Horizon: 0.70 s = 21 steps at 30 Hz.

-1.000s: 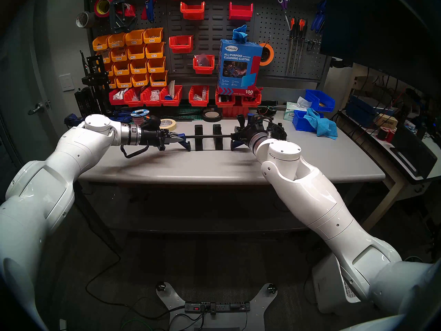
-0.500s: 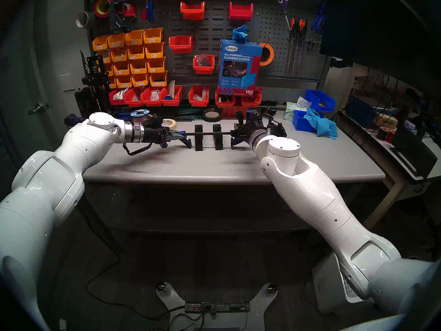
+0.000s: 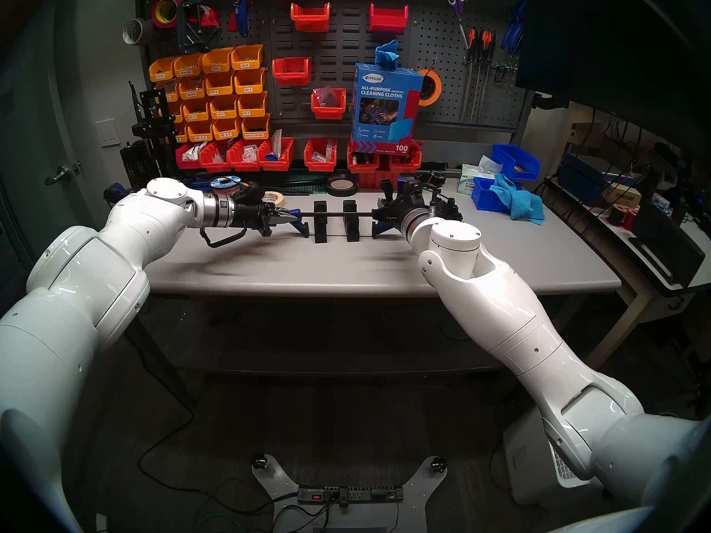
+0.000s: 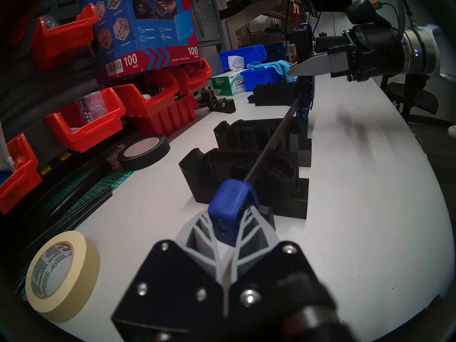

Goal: Clamp the two 3D printed pieces together with the clamp

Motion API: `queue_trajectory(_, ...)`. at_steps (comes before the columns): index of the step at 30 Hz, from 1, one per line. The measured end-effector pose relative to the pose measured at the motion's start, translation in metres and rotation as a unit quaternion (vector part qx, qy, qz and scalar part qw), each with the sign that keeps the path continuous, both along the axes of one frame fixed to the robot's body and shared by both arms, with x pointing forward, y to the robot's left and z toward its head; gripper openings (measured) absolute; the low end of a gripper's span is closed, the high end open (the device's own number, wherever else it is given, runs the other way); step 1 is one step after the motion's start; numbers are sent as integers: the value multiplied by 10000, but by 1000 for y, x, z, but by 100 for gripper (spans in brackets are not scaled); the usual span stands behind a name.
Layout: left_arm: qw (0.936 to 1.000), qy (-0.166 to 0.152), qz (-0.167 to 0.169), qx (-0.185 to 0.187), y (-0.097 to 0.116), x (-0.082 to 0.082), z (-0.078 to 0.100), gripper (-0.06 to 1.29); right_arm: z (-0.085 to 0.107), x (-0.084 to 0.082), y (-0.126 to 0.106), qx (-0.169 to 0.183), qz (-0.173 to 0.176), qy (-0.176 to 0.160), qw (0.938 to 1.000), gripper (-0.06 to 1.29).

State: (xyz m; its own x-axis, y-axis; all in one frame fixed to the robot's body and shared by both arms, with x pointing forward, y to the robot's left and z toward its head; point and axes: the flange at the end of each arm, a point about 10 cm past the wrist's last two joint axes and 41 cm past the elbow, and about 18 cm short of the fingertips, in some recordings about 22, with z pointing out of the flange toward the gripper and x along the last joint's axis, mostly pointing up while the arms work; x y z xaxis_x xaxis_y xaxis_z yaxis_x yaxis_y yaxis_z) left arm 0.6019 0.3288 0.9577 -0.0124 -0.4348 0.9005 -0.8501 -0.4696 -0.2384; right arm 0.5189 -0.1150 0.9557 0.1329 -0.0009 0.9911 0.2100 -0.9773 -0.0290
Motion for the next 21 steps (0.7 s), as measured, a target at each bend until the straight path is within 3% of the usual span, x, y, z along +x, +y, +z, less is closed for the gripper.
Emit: queue_trajectory(21,9999,16,75,-94,-4,3,-1,0,-5,5,1,114,-75,3,9999,51)
